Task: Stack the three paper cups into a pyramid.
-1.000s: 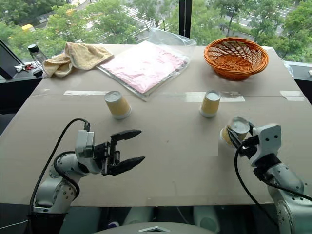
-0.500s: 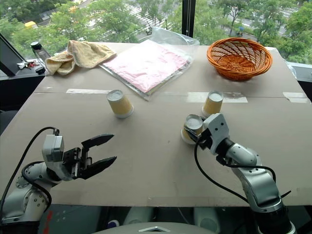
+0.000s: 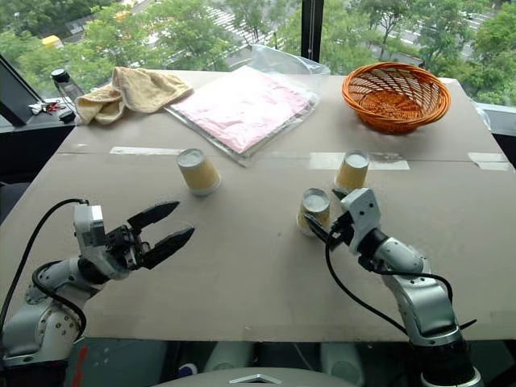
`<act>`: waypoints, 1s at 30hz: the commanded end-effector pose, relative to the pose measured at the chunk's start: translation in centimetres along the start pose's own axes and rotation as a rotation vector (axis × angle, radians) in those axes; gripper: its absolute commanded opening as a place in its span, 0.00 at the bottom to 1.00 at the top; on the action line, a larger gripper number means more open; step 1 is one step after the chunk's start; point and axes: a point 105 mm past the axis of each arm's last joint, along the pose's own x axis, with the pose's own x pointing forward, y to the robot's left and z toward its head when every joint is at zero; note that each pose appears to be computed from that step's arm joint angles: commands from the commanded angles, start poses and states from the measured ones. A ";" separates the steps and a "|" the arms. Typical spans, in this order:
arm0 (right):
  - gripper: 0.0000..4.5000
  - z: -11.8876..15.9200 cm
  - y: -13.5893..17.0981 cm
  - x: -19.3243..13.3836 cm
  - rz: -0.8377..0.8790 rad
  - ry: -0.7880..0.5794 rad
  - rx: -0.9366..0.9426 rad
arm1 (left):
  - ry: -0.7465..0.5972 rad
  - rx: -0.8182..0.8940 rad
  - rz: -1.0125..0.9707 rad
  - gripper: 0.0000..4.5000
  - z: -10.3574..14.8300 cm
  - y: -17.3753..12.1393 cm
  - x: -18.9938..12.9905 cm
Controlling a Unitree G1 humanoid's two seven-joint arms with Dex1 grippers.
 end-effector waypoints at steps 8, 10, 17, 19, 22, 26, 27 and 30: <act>0.97 5.9 3.3 -4.4 0.276 -0.145 -0.141 | 0.129 0.099 0.191 1.00 1.1 6.5 4.1; 0.97 6.6 3.6 -4.9 0.296 -0.150 -0.141 | 0.132 0.110 0.188 1.00 1.4 6.8 5.2; 0.97 7.9 5.6 -6.6 0.399 -0.162 -0.101 | 0.157 0.167 0.175 1.00 1.6 7.9 8.4; 1.00 7.7 5.7 -6.8 0.392 -0.147 -0.105 | 0.149 0.157 0.144 0.89 1.6 7.8 9.2; 1.00 7.5 5.6 -6.9 0.375 -0.138 -0.107 | 0.145 0.166 0.111 0.66 1.6 7.7 9.5; 1.00 7.1 5.4 -7.1 0.344 -0.125 -0.103 | 0.044 0.116 -0.033 0.50 3.3 5.8 9.7; 1.00 7.0 5.4 -7.2 0.340 -0.122 -0.103 | 0.010 0.093 -0.088 0.50 3.9 5.0 9.7; 1.00 6.7 5.4 -7.2 0.331 -0.119 -0.093 | -0.020 0.020 -0.317 0.50 4.6 1.2 9.7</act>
